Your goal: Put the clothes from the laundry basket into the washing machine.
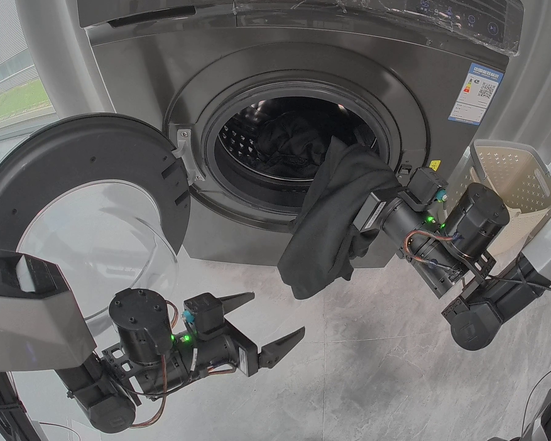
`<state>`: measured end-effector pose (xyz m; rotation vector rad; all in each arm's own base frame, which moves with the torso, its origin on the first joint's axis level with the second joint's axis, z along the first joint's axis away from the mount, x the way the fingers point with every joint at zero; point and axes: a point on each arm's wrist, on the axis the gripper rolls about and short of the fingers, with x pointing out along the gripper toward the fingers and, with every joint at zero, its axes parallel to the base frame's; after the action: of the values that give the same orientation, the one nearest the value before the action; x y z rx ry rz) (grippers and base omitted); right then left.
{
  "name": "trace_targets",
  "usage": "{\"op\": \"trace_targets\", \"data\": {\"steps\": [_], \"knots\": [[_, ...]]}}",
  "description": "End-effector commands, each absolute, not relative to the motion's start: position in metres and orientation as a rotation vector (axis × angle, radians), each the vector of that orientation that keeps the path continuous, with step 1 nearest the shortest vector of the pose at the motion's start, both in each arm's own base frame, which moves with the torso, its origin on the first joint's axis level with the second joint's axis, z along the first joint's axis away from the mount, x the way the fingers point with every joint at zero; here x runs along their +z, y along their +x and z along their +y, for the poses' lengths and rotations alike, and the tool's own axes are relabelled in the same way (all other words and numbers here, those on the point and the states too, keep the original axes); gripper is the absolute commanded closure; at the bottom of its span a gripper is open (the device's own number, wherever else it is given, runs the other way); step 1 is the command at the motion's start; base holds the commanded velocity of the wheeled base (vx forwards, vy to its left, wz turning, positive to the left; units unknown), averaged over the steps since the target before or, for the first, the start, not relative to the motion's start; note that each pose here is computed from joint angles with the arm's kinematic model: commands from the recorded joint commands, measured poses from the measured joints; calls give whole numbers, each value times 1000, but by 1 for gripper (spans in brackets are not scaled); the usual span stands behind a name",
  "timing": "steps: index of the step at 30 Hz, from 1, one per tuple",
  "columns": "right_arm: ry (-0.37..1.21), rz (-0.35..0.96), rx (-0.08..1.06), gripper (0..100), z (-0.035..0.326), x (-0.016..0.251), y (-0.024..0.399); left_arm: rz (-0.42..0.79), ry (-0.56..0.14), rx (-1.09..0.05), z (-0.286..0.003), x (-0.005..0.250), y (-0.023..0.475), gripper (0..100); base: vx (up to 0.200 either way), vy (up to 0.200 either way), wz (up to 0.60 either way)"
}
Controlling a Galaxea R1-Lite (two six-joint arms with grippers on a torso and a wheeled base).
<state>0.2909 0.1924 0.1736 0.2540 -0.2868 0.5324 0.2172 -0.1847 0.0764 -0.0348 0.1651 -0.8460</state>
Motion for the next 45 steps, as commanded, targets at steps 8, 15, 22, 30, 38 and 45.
{"op": "trace_targets", "data": {"steps": [8, 15, 22, 30, 38, 45], "knots": [[257, -257, 591, 100, 211, 166, 280, -23, -82, -842, -224, 93, 267, 0, 0, 0, 0], [257, -253, 603, 100, 215, 165, 277, -67, -93, -857, -241, 91, 283, 0, 0, 0, 0], [261, -247, 621, 100, 221, 165, 273, -95, -100, -847, -253, 83, 302, 0, 0, 0, 0], [267, -235, 606, 100, 228, 162, 266, -106, -108, -840, -260, 76, 313, 0, 0, 0, 0], [266, -194, 633, 100, 231, 155, 253, -137, -120, -770, -264, 68, 335, 0, 0, 0, 0], [272, -190, 637, 100, 232, 156, 250, -154, -127, -740, -260, 67, 346, 0, 0, 0, 0]]}}
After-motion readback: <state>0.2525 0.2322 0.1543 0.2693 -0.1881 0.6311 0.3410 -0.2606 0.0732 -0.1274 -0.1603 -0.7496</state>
